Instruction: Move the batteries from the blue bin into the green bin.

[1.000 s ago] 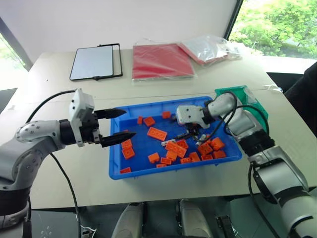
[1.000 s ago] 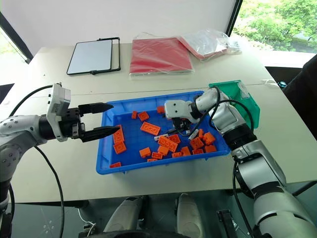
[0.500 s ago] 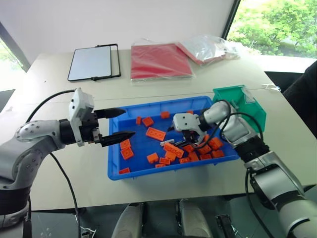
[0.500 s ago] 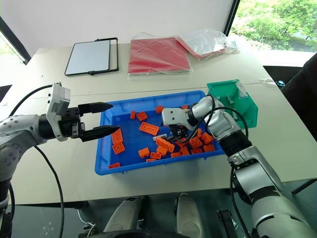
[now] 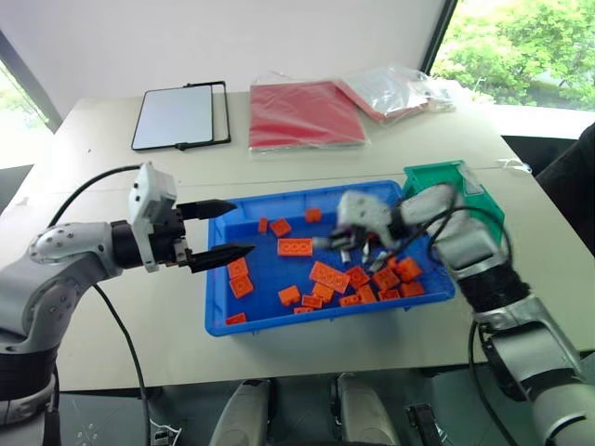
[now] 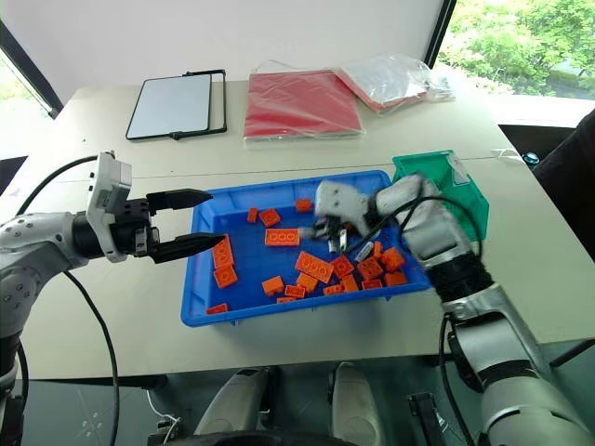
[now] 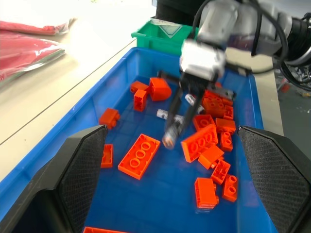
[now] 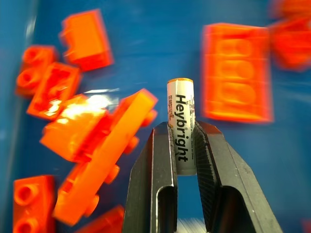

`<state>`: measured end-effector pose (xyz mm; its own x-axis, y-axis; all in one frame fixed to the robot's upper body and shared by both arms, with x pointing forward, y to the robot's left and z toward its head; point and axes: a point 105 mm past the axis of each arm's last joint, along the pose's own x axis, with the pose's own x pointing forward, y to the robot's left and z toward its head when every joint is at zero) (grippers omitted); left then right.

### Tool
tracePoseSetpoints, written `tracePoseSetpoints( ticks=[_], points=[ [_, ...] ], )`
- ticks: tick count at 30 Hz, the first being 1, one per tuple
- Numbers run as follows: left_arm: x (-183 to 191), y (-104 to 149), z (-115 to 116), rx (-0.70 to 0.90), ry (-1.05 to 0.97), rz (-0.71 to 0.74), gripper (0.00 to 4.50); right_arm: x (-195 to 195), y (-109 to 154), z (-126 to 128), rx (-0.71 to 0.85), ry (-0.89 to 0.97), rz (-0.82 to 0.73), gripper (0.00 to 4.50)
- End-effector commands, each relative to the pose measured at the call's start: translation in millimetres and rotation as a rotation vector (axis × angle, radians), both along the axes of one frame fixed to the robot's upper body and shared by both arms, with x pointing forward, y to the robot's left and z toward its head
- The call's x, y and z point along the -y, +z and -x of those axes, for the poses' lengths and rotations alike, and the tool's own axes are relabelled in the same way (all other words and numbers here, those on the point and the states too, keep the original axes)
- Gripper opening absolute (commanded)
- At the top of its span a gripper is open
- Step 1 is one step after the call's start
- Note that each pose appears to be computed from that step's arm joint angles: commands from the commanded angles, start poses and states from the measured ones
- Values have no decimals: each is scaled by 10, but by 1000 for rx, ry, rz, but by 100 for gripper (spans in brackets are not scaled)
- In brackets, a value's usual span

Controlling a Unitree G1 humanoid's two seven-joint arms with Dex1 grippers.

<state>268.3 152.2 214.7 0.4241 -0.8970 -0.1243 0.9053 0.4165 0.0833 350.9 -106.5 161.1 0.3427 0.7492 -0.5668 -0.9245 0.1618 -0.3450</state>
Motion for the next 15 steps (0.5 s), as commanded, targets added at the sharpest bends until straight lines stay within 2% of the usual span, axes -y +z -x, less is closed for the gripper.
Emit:
tracePoseSetpoints(
  ticks=[1, 3, 5, 8, 12, 15],
  points=[
    [8, 53, 6, 32, -9, -6, 450, 481, 658, -161, 160, -313, -161, 3],
    [7, 41, -4, 31, -9, -5, 450, 841, 803, -226, 217, -508, -190, 3],
    [27, 33, -11, 29, -16, -1, 450, 1248, 861, -235, 290, -682, -142, 3],
    [60, 31, -38, 29, -34, 4, 450, 1612, 823, -179, 292, -855, -137, 3],
    [96, 54, -100, 36, -57, 6, 450, 1602, 687, -122, 275, -875, -149, 201],
    [109, 74, -146, 43, -68, 5, 450, 1517, 778, -145, 329, -861, -192, 356]
  ],
)
